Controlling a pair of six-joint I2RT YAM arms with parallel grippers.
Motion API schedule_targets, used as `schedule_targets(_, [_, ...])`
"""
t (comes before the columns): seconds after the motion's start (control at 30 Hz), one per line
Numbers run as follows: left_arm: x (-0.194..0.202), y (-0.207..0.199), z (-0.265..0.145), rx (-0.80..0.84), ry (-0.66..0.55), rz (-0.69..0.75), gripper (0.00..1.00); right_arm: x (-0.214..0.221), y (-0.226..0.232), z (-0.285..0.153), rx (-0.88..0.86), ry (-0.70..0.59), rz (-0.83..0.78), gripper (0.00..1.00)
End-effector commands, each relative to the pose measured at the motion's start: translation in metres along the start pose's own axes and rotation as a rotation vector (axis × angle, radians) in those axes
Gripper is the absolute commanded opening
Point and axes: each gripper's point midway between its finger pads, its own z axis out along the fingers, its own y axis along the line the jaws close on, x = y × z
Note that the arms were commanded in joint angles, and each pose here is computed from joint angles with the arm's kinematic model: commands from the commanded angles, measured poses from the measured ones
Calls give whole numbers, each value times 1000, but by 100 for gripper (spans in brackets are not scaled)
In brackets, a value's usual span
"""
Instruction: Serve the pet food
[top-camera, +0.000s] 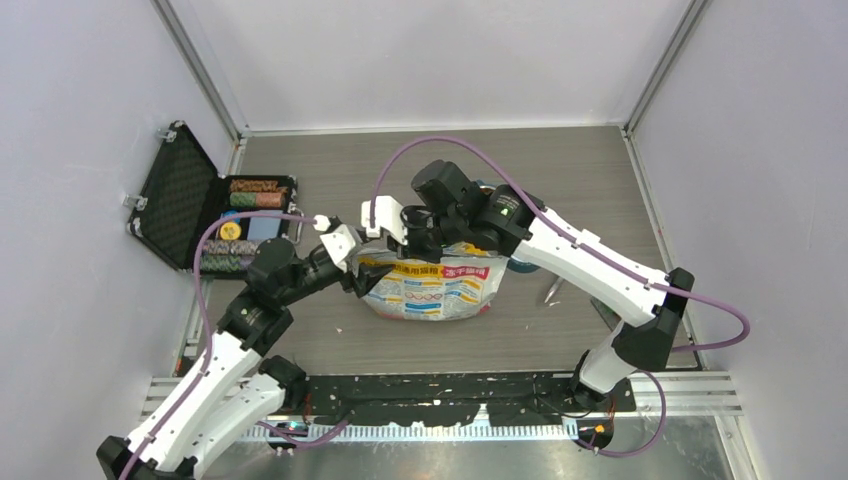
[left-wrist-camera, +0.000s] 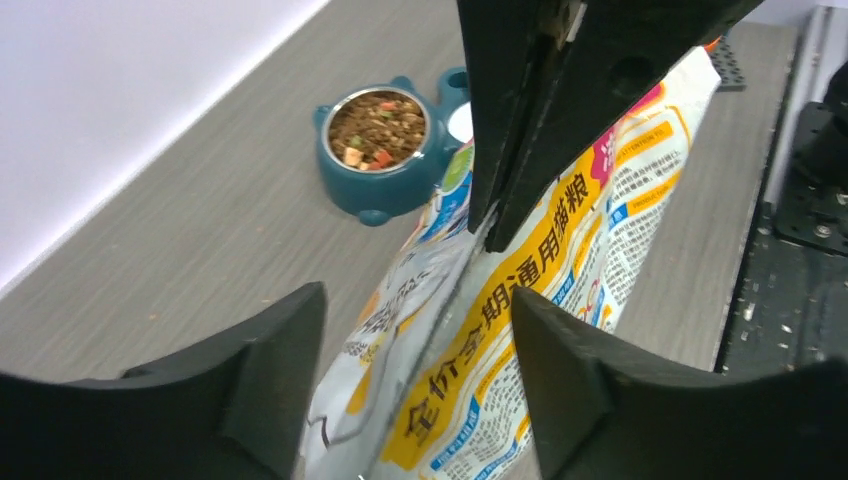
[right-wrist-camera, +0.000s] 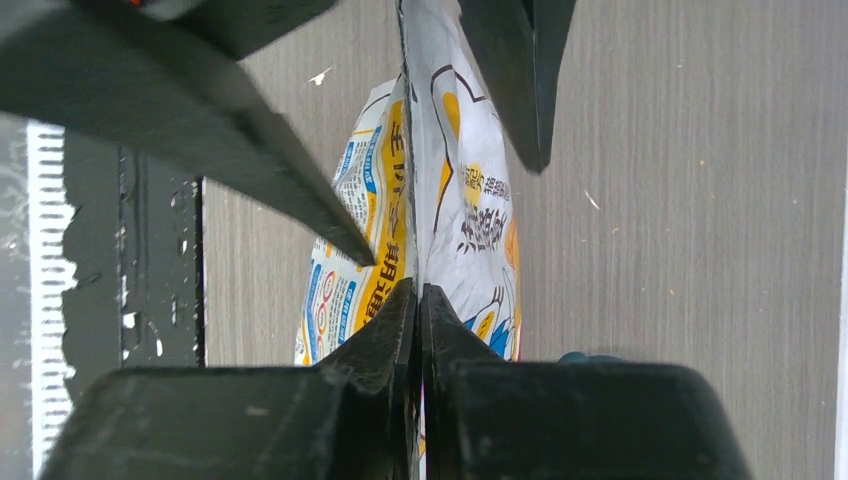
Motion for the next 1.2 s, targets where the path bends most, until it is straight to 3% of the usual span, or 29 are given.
schedule_targets(0.0, [-25, -12, 10, 119, -89, 64, 61, -49, 6, -39, -55, -162, -114, 5])
schedule_targets(0.07, [-25, -17, 13, 157, -93, 58, 52, -47, 11, -42, -100, -154, -117, 5])
schedule_targets(0.13, [-27, -23, 14, 196, -97, 59, 27, -41, 10, -40, -117, -135, -105, 5])
schedule_targets(0.17, [-29, -24, 13, 207, -103, 68, 5, -38, 9, -39, -112, -122, -100, 5])
schedule_targets(0.2, [-29, -24, 12, 205, -103, 71, 0, -35, 6, -38, -105, -112, -95, 5])
schedule_targets(0.33, [-33, -26, 1, 174, -151, 95, 0, -16, -2, -44, -54, -66, -106, 5])
schedule_targets(0.47, [-38, -23, -12, 108, -216, 117, 0, 17, -15, -49, -1, 68, -133, 5])
schedule_targets(0.67, [-31, -11, -18, 13, -197, 104, 0, 62, -41, -75, 56, 238, -129, 5])
schedule_targets(0.9, [-30, 6, -24, -85, -176, 105, 0, 94, -37, -116, 89, 356, -211, 5])
schedule_targets(1.17, [-20, 16, -31, -159, -143, 104, 0, 133, -47, -148, 111, 474, -161, 5])
